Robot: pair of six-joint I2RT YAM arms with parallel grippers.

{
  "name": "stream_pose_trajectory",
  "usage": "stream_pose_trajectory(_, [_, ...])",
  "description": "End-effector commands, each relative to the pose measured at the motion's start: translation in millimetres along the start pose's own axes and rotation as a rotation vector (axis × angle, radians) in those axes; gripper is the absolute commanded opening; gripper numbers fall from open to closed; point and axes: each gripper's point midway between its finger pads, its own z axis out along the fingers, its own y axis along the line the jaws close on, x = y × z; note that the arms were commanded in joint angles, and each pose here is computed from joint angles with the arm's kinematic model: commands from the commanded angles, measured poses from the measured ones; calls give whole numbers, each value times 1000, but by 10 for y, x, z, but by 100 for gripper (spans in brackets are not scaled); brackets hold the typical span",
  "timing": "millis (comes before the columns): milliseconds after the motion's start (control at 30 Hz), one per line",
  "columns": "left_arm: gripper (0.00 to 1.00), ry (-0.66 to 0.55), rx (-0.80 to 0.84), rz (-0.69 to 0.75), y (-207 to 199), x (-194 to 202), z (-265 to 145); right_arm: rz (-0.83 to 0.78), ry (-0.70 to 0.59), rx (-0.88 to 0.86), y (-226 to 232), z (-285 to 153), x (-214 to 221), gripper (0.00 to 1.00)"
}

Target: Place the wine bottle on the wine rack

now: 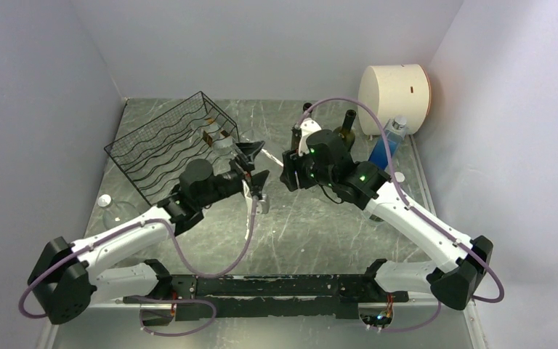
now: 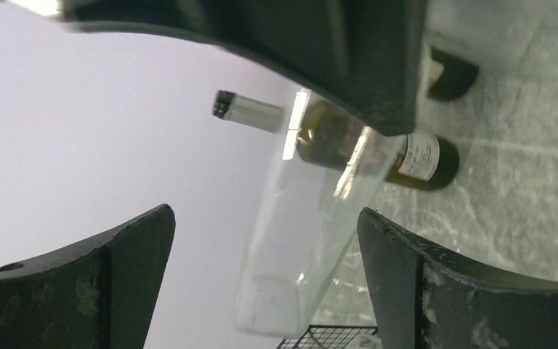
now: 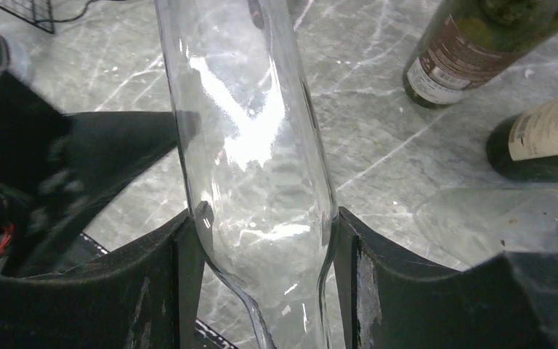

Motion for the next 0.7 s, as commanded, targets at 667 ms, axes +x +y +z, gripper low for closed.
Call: stream_pose_trajectory(667, [99, 227, -337, -1367, 163, -156, -1019, 24, -27, -143, 200, 504, 292, 0])
